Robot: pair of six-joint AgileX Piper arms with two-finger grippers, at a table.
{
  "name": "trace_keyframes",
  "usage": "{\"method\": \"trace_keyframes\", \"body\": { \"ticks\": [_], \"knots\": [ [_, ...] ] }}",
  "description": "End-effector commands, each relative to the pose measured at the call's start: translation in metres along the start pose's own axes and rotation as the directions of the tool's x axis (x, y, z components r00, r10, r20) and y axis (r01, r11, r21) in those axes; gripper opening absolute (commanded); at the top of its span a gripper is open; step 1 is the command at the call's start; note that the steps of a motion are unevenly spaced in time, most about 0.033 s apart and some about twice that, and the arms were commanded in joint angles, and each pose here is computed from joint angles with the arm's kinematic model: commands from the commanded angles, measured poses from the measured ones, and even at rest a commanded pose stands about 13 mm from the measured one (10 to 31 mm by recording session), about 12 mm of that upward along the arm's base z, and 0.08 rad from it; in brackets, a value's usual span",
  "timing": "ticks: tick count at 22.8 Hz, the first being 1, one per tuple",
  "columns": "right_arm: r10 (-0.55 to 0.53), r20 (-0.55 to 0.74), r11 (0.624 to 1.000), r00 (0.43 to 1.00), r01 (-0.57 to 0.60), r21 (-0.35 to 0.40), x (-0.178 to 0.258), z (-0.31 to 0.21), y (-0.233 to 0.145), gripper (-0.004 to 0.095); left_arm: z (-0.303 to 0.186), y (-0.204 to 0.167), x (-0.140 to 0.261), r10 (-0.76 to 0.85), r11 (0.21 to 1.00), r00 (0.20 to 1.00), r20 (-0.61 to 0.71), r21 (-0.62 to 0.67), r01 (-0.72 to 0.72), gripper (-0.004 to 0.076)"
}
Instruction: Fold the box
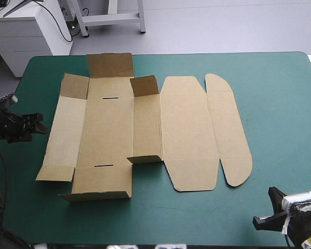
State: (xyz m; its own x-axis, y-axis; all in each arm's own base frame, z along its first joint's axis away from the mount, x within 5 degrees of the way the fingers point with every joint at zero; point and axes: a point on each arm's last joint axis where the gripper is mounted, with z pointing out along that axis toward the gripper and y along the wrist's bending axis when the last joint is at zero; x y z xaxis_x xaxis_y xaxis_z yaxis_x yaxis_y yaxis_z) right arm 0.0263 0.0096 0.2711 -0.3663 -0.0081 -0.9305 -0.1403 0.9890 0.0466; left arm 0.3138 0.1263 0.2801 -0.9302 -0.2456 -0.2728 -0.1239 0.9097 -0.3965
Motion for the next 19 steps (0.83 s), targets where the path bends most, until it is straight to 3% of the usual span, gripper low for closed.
{"method": "trace_keyframes", "body": {
  "ticks": [1,6,14,19],
  "knots": [
    [-0.008,0.09,1.0,0.996,0.007,0.006,-0.014,-0.004,0.0,-0.002,-0.018,-0.012,-0.001,-0.011,1.0,0.998,0.061,0.015,0.01,0.0534],
    [-0.008,0.09,1.0,0.996,0.007,0.006,-0.014,-0.004,0.0,-0.002,-0.011,-0.013,-0.002,-0.061,0.998,0.996,0.069,0.019,0.06,0.0531],
    [-0.008,0.09,1.0,0.996,0.007,0.006,-0.014,-0.004,0.0,-0.002,0.035,-0.001,0.006,-0.152,0.981,0.986,-0.067,0.11,0.158,0.0531],
    [-0.008,0.09,1.0,0.996,0.007,0.006,-0.014,-0.004,0.0,-0.002,0.044,-0.003,0.005,-0.166,0.974,0.982,-0.086,0.142,0.177,0.0531]
  ]
}}
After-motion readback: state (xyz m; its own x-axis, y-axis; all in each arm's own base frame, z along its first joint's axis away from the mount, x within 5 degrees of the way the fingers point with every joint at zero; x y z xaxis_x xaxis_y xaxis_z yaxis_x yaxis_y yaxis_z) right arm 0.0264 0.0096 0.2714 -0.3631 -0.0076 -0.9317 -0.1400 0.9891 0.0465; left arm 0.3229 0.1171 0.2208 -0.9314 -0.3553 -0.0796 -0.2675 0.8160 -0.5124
